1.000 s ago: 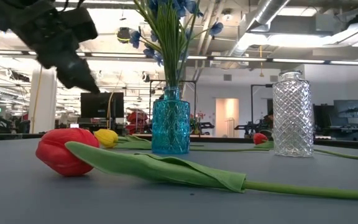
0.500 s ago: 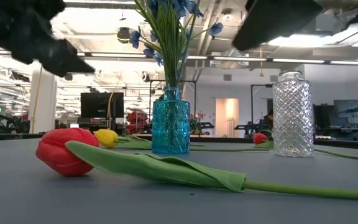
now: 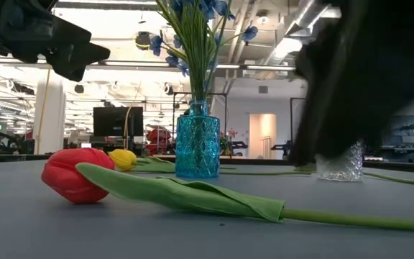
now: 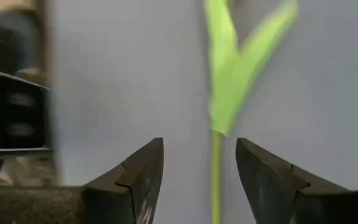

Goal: Sort flowers into vase by color
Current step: Put the bottom red flower into the transparent vase, then put the top yellow flower into the transparent vase

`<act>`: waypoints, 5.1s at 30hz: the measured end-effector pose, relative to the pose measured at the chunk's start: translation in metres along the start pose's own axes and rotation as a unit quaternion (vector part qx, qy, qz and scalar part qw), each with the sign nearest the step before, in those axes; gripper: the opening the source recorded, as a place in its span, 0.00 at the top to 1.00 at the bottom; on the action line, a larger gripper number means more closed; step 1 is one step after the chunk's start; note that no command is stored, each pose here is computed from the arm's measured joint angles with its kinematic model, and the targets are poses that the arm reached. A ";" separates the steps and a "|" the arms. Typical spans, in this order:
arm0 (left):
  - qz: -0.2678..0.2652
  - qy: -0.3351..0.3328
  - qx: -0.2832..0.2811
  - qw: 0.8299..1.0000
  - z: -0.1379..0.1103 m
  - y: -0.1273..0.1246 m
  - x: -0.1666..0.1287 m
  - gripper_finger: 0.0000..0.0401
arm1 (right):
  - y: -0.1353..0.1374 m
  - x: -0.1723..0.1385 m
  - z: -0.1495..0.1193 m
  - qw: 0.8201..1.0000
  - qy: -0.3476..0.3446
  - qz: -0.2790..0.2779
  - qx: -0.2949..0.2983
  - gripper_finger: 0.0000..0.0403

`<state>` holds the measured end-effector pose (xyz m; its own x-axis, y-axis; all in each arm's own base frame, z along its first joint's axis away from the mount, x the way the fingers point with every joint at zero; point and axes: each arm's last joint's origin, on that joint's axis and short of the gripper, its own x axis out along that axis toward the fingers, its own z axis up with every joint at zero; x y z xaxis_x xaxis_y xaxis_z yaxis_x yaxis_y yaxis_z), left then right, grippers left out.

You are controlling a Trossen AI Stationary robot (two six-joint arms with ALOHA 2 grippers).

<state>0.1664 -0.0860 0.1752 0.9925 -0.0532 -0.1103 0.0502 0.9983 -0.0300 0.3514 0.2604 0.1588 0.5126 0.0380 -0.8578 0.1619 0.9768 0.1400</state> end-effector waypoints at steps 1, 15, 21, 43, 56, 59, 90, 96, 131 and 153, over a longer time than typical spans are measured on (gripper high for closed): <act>-0.001 0.000 0.000 1.000 0.000 0.000 0.000 0.53 | -0.001 0.002 0.000 1.000 0.003 -0.004 0.012 0.44; -0.009 -0.001 0.000 1.000 0.001 -0.001 0.000 0.53 | 0.000 0.027 -0.020 0.998 0.028 -0.043 0.028 0.60; -0.012 0.004 0.004 1.000 0.000 -0.001 0.000 0.53 | -0.001 0.035 -0.025 0.997 0.031 -0.057 0.035 0.91; -0.018 0.038 -0.009 0.999 -0.007 -0.001 0.000 0.53 | -0.022 -0.106 -0.040 0.961 -0.268 -0.057 0.018 0.96; -0.019 0.029 -0.008 0.999 -0.005 -0.001 0.000 0.53 | -0.082 -0.155 -0.025 0.853 -0.510 -0.056 -0.093 0.96; -0.016 0.025 0.003 1.000 -0.005 -0.001 0.000 0.53 | -0.098 -0.179 -0.030 0.822 -0.556 -0.068 -0.104 0.96; -0.009 0.029 0.002 1.000 -0.006 0.000 0.000 0.53 | -0.160 -0.164 -0.050 0.815 -0.563 -0.108 -0.082 0.92; -0.023 0.032 -0.001 0.999 -0.006 -0.001 0.000 0.53 | -0.156 -0.166 -0.055 0.818 -0.556 -0.118 -0.085 0.81; -0.012 0.053 -0.005 0.999 -0.011 0.000 -0.001 0.53 | -0.124 -0.209 -0.082 0.835 -0.541 -0.067 0.076 0.46; 0.192 0.152 -0.024 0.969 -0.004 0.132 0.016 0.53 | -0.061 -0.153 -0.049 0.936 -0.349 0.035 -0.038 0.46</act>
<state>0.1889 0.0444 0.1651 0.8583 0.3099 -0.4091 -0.3286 0.9441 0.0259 0.2217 0.2057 0.2577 0.9497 -0.0193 -0.3126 0.0613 0.9902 0.1253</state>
